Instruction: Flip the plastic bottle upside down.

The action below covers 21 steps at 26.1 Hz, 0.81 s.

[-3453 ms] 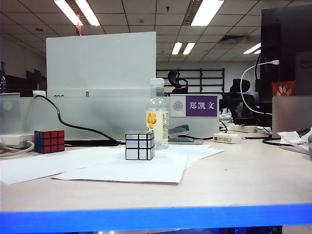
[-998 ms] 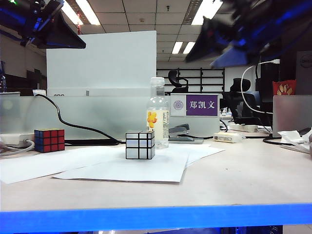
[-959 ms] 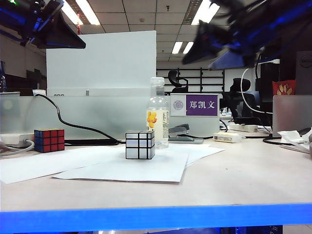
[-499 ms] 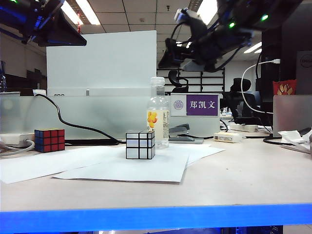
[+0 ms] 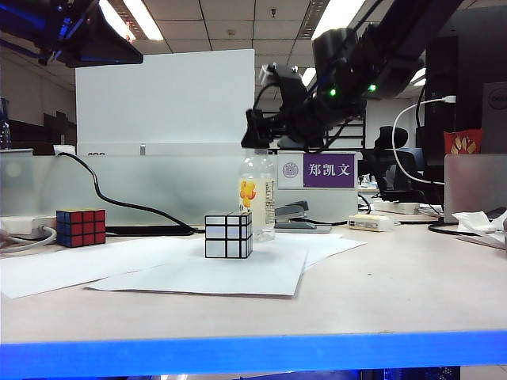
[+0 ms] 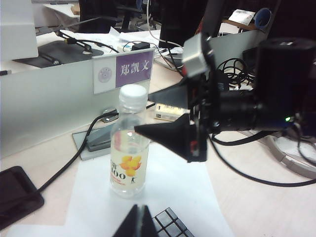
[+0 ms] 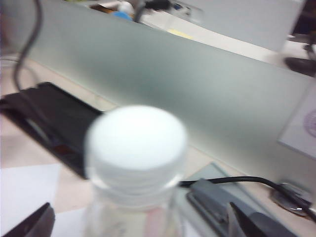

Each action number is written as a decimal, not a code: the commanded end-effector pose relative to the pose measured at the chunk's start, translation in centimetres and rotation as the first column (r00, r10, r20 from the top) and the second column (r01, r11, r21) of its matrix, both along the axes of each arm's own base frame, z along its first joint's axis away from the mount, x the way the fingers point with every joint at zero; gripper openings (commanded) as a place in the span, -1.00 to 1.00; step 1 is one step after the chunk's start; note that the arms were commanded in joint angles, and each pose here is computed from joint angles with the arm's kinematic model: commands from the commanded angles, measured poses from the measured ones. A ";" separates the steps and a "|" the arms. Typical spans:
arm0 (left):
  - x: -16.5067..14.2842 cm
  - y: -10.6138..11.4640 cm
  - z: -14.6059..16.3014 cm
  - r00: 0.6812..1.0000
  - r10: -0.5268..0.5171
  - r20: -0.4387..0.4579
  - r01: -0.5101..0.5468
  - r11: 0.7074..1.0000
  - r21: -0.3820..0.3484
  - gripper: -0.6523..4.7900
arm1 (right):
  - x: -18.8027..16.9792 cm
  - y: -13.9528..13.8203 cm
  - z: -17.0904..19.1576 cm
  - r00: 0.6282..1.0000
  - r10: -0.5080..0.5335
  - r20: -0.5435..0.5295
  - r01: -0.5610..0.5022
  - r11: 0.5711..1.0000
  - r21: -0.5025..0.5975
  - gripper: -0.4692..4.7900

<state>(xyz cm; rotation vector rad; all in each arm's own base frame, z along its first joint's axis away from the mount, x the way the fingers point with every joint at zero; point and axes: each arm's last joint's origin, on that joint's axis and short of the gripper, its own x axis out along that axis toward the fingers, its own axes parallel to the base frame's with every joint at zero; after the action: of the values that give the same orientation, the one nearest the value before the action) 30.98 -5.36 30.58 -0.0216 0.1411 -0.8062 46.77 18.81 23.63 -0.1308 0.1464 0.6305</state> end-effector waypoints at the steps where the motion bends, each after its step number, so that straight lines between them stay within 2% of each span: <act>1: 0.0 0.0 0.6 0.999 -0.002 0.033 0.003 1.000 -0.019 -0.77 | 0.4 0.2 0.3 0.998 -0.013 0.057 0.013 1.000 0.013 1.00; 8: 0.0 0.0 0.9 0.999 0.001 0.040 0.001 0.999 -0.045 -0.77 | 1.5 1.1 0.4 0.999 0.013 0.047 -0.016 0.997 0.070 1.00; 13: 0.1 0.0 1.2 0.999 0.002 0.053 0.001 0.998 -0.062 -0.77 | 1.6 1.9 -0.5 0.999 0.021 0.033 -0.023 0.998 0.064 1.00; 16: 0.1 0.0 1.4 0.998 -0.001 0.065 0.006 0.997 -0.075 -0.77 | 1.5 2.2 -0.7 0.999 -0.009 0.035 0.006 0.998 0.060 1.00; 17: 0.1 0.0 1.4 0.998 0.000 0.067 0.005 0.997 -0.075 -0.77 | 1.5 2.2 -0.7 0.999 -0.018 0.037 0.015 0.998 0.060 0.62; 18: 0.1 0.0 1.4 0.998 -0.001 0.066 0.006 0.997 -0.077 -0.77 | 1.5 2.3 -0.6 0.999 -0.022 0.040 0.019 0.998 0.060 0.00; 20: 0.1 0.0 1.4 0.998 0.000 0.064 0.005 0.997 -0.080 -0.77 | 1.5 2.3 -0.6 0.999 -0.021 0.042 0.019 0.998 0.061 -0.55; 21: 0.1 0.0 1.4 0.998 0.000 0.065 0.006 0.997 -0.080 -0.77 | 1.5 2.3 -0.6 0.999 -0.021 0.040 0.019 0.998 0.061 -0.69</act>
<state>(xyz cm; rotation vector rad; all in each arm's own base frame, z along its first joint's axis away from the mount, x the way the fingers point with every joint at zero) 31.09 -5.35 31.52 -0.0753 0.0723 -0.8069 48.34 20.96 22.43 -0.0861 0.1173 0.6114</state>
